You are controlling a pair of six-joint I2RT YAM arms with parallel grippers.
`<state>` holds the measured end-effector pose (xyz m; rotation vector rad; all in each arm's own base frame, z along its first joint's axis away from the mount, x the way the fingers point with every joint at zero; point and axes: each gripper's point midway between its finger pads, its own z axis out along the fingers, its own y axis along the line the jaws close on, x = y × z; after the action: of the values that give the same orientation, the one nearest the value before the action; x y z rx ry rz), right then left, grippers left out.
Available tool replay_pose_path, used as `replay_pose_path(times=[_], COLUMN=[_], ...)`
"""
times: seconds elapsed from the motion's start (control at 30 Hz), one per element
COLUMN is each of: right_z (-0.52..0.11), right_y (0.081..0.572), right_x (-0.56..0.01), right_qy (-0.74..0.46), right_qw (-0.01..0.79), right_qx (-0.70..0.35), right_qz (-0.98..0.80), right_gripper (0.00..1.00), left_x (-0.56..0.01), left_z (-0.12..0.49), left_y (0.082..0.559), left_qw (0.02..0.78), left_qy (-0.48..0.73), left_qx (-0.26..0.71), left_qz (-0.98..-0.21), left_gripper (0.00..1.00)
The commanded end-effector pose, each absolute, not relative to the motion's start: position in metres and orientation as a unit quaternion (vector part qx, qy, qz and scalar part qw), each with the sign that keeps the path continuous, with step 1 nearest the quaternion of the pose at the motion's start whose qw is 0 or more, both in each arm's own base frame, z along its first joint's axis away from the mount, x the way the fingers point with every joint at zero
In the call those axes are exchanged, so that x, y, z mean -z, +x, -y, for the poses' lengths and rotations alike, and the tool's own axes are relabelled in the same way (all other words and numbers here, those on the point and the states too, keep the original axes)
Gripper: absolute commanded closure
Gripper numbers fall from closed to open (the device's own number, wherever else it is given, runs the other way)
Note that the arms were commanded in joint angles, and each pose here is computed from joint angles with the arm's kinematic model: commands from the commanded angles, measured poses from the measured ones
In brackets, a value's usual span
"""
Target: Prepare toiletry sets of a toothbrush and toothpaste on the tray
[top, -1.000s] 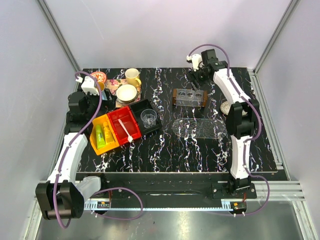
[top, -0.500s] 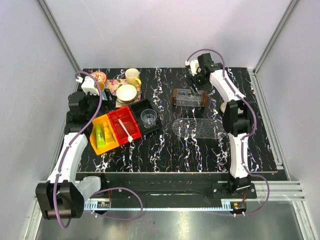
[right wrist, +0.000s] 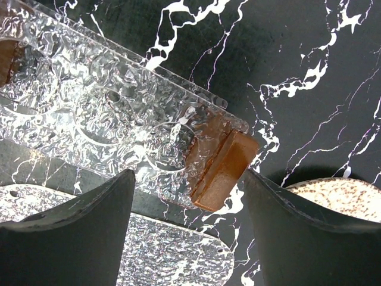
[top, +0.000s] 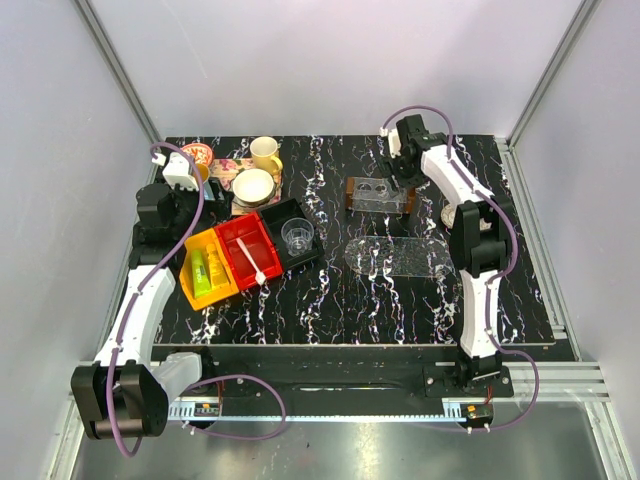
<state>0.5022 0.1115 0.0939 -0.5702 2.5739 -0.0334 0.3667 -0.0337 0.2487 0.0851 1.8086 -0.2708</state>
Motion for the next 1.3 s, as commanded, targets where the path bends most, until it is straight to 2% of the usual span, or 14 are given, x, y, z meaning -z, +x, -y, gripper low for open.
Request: replay_pose_path(times=[0.0, 0.23, 1.27], right_z=[-0.106, -0.096, -0.095], right_y=[0.512, 0.521, 0.53], right_x=[-0.139, -0.152, -0.106], right_qy=[-0.164, -0.111, -0.057], right_qw=[0.312, 0.33, 0.29], right_qx=[0.011, -0.021, -0.03], right_qz=[-0.936, -0.937, -0.955], right_gripper=[0.22, 0.24, 0.3], left_x=[-0.276, -0.276, -0.27], left_z=[0.035, 0.035, 0.034], left_y=[0.368, 0.368, 0.369], left_qw=[0.638, 0.638, 0.635], left_qy=[0.048, 0.048, 0.047], left_qx=[0.115, 0.115, 0.114], left_qz=[-0.759, -0.759, -0.762], left_gripper=[0.01, 0.01, 0.01])
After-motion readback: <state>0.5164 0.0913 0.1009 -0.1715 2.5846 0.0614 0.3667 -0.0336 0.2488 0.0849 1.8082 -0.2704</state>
